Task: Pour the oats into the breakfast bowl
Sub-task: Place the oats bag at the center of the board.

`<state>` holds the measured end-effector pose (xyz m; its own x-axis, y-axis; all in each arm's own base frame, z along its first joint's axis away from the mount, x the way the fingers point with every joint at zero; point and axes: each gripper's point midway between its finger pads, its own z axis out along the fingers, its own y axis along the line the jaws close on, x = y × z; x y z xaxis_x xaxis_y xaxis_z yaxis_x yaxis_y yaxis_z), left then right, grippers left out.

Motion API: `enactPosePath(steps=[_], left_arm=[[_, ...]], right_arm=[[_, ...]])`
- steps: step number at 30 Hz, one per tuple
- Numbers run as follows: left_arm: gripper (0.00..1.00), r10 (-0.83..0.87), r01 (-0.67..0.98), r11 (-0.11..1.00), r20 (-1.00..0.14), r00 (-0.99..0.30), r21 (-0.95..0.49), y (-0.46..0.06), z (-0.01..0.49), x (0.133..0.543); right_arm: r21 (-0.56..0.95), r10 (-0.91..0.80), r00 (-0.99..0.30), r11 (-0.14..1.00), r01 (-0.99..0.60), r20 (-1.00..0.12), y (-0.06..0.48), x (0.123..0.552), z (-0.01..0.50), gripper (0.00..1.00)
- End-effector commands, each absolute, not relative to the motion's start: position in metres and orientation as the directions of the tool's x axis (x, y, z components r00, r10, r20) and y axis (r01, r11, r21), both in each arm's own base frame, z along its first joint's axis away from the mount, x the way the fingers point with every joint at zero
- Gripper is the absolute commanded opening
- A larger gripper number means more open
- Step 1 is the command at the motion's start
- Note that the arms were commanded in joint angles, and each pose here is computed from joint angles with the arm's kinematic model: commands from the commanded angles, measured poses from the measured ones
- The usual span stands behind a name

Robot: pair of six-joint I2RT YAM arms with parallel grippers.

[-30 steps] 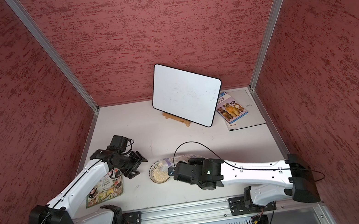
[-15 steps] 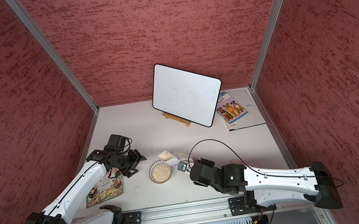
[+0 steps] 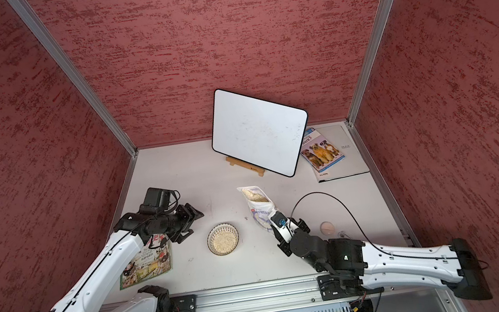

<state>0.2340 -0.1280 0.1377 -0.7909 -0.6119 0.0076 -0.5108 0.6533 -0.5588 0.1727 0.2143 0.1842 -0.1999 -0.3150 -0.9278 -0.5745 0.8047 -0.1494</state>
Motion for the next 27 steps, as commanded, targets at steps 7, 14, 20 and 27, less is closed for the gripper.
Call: enactPosePath(steps=[7, 14, 20, 27], left_arm=[[0.74, -0.556, -0.353, 0.633, -0.087, -0.826, -0.689, -0.147, 0.173, 0.25], [0.74, -0.541, -0.333, 0.634, -0.091, -0.836, -0.698, -0.151, 0.176, 0.247], [0.74, -0.535, -0.328, 0.637, -0.095, -0.839, -0.698, -0.152, 0.178, 0.243], [0.74, -0.536, -0.331, 0.642, -0.097, -0.838, -0.691, -0.151, 0.177, 0.24]], right_arm=[[0.151, 0.082, -0.198, 0.918, -0.366, -0.977, 0.219, 0.211, 0.213, 0.0], [0.221, 0.148, -0.252, 0.931, -0.29, -0.956, 0.209, 0.235, 0.18, 0.0], [0.233, 0.15, -0.287, 0.931, -0.281, -0.946, 0.211, 0.253, 0.165, 0.0], [0.255, 0.169, -0.307, 0.929, -0.267, -0.937, 0.222, 0.276, 0.15, 0.0]])
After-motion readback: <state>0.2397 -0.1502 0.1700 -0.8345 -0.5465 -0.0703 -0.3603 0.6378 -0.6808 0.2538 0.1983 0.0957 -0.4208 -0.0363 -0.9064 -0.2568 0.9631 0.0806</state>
